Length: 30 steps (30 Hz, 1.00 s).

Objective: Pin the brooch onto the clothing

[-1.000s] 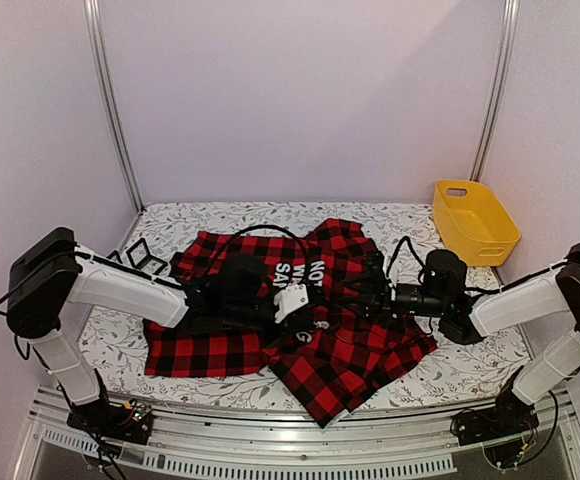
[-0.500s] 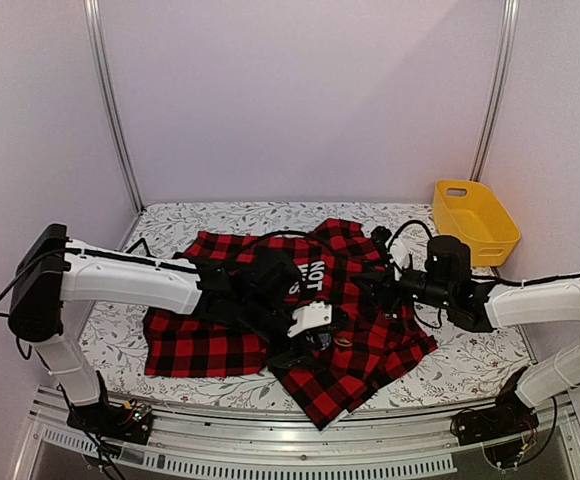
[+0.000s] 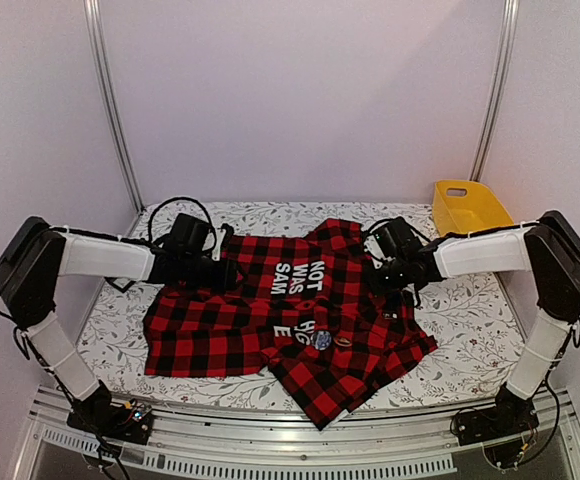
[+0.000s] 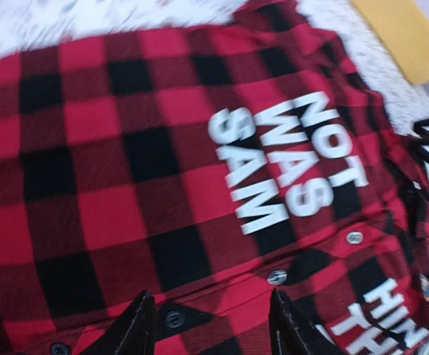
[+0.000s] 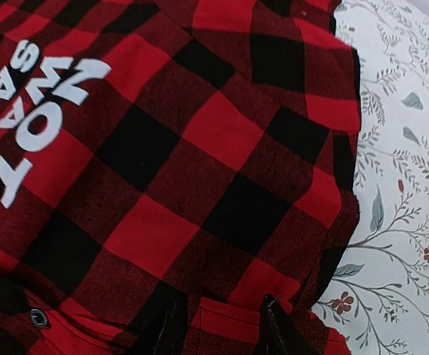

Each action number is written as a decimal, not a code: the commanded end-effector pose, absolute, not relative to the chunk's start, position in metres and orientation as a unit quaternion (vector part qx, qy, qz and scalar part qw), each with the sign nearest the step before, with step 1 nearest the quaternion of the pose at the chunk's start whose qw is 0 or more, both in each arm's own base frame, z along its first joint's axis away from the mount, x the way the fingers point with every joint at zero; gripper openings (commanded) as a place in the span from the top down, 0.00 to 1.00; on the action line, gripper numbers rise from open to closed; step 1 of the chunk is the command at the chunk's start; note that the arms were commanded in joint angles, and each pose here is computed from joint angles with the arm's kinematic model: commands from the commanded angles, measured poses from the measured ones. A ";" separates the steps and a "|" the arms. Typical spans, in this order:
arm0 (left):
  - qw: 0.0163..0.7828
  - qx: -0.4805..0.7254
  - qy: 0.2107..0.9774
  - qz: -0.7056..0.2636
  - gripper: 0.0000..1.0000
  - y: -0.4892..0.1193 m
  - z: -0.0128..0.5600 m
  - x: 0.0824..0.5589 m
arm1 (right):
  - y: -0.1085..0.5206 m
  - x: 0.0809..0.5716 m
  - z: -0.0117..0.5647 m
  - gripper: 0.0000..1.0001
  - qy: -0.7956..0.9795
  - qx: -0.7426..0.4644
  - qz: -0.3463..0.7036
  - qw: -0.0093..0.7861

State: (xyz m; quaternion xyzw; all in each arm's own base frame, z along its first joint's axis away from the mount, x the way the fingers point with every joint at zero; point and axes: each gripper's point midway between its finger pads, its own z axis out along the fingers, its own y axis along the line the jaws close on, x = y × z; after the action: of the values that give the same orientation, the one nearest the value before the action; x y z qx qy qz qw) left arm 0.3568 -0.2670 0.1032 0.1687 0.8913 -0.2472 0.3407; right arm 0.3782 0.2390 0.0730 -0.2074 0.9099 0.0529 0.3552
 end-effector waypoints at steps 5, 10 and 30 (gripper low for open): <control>0.243 -0.032 0.964 -0.101 0.49 -0.173 -0.016 0.365 | 0.190 0.369 -0.009 0.66 0.962 -0.186 -0.050 0.192; 0.236 -0.069 0.967 -0.065 0.48 -0.146 -0.040 0.402 | 0.154 0.413 -0.023 0.66 0.969 -0.149 -0.103 0.169; 0.379 -0.088 0.919 -0.059 0.45 -0.136 0.083 0.434 | 0.219 0.526 0.136 0.67 0.899 -0.230 -0.079 0.363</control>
State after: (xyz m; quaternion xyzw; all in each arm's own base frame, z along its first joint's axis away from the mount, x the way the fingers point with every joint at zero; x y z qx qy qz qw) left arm 0.4745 -0.1450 0.0660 -0.0539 0.9219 -0.0628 0.3784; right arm 0.5788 0.1650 0.0734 -0.1764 0.9222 -0.1189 0.3230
